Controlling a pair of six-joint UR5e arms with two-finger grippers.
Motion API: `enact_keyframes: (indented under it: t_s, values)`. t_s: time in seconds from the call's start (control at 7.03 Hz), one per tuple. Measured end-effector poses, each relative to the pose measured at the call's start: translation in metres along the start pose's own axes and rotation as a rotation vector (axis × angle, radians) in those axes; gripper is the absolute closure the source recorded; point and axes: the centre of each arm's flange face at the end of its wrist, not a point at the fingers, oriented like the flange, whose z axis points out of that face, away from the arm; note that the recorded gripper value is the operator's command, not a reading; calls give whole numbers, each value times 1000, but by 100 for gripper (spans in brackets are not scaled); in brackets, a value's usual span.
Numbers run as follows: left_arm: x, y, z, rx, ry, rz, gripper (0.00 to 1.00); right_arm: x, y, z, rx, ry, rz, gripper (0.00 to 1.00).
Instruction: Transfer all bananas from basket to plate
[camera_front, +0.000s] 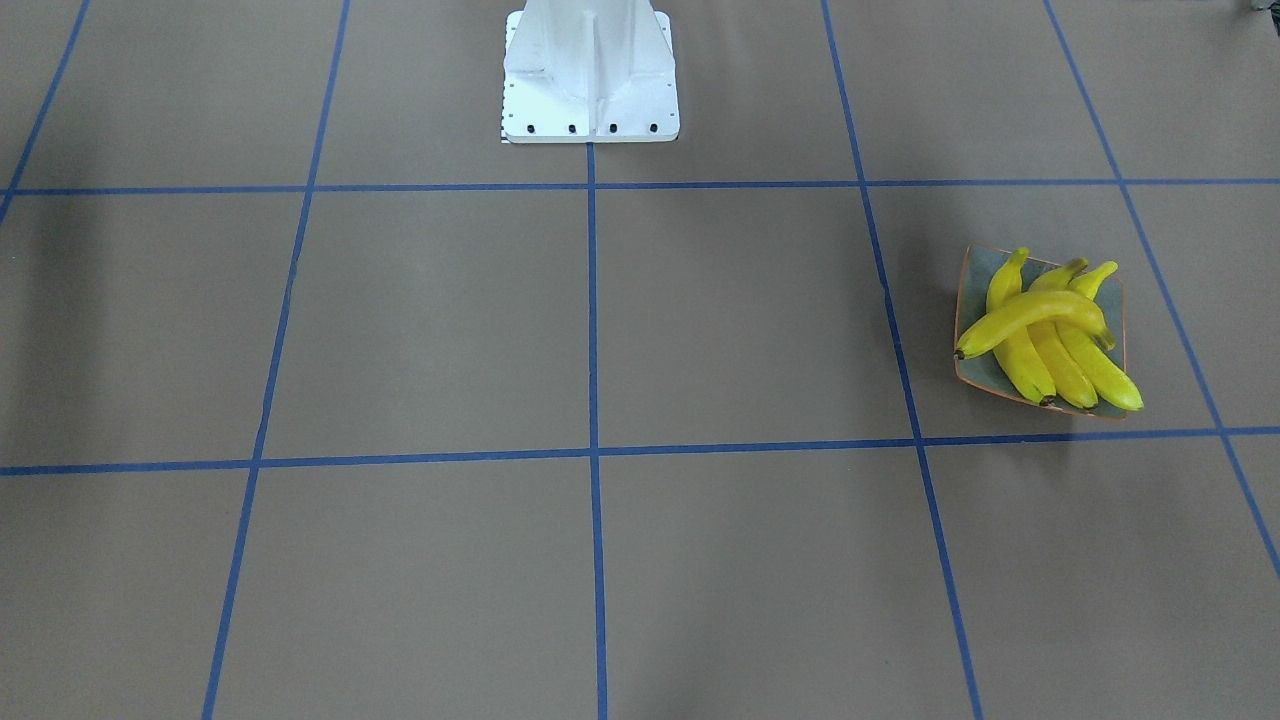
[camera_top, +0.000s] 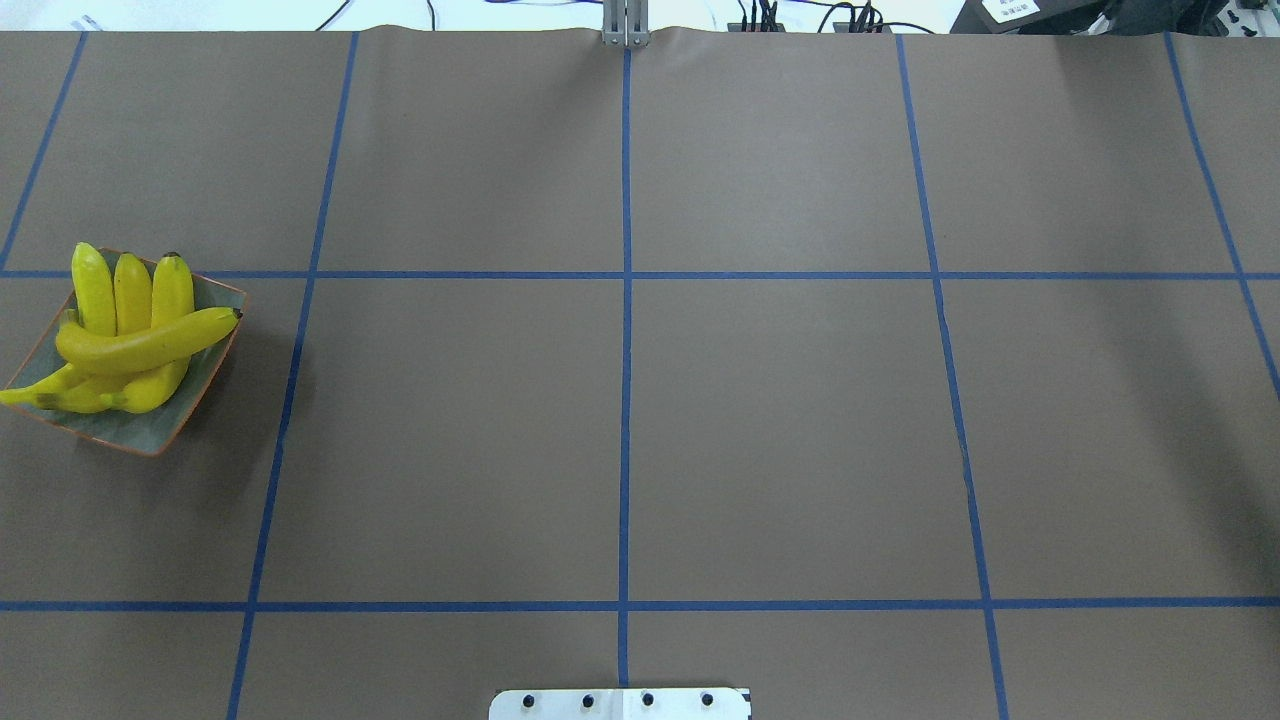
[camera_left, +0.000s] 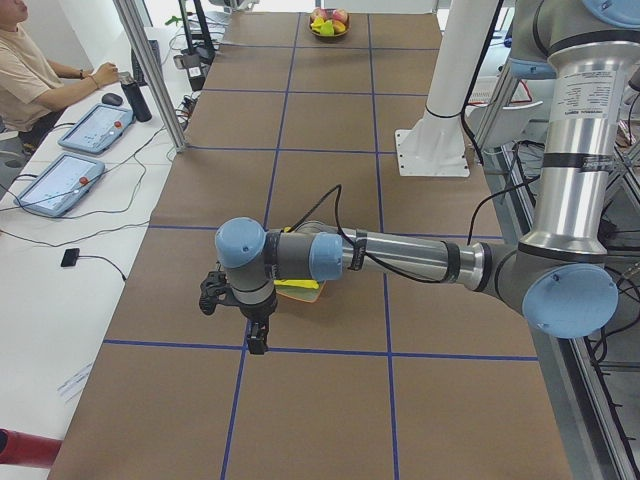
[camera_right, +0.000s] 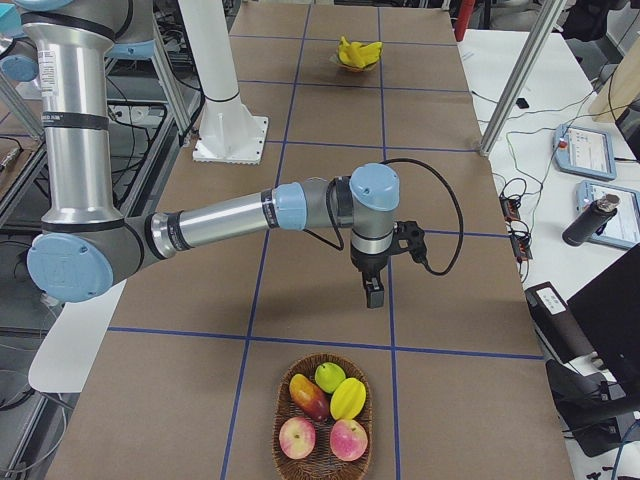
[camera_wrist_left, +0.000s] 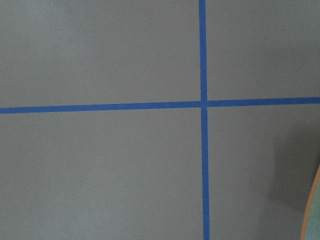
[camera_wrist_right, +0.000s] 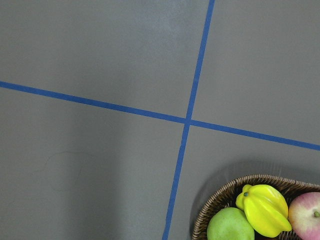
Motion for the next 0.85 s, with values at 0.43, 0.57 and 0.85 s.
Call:
enact_keyframes:
  t_s: [0.43, 0.57, 0.85]
  values:
    - [10, 23, -9, 21, -2, 29, 0, 18, 22, 21, -39, 27, 36, 0]
    - [10, 29, -9, 19, -3, 29, 0, 22, 23, 25, -47, 32, 44, 0]
    - [9, 35, -7, 16, -4, 27, 0, 26, 24, 29, -55, 41, 55, 0]
